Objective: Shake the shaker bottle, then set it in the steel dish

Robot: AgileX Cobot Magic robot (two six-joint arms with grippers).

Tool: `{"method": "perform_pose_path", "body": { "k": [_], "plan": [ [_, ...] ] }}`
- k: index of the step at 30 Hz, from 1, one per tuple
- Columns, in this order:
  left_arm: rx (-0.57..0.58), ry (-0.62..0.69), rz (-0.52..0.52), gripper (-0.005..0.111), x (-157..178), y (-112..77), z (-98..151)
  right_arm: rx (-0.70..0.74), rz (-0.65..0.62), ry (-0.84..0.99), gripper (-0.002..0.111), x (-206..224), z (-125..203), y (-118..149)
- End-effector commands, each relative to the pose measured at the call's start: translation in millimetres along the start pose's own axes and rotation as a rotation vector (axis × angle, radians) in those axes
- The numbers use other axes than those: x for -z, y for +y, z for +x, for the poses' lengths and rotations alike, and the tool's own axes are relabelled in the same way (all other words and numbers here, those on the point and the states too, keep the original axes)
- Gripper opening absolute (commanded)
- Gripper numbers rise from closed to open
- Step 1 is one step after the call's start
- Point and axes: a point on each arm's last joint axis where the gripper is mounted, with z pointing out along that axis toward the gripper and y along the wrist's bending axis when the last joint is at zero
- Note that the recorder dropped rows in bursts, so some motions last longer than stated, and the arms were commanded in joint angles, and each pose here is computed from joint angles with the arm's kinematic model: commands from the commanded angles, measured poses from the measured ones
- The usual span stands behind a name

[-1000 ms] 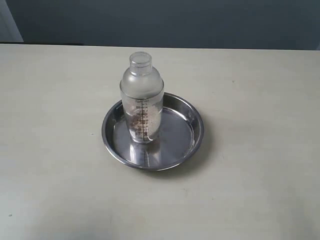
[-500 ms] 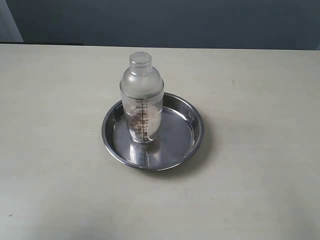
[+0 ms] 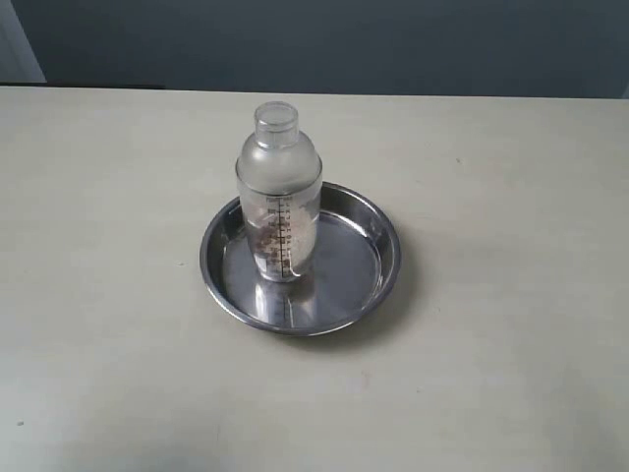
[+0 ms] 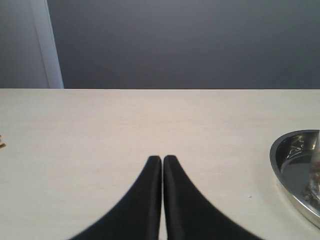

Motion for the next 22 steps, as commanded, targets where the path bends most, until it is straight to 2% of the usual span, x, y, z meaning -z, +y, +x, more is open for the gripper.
{"method": "perform_pose_path", "body": {
  "k": [1,22],
  "plan": [
    [0.007,-0.016,-0.001,0.002,0.2,0.1,-0.1,0.001,-0.002,-0.013,-0.001,0.1,-0.4,0.0],
    [-0.003,-0.016,-0.002,0.002,0.2,0.2,-0.1,0.001,-0.002,-0.013,-0.001,0.1,-0.4,0.0]
  ]
}}
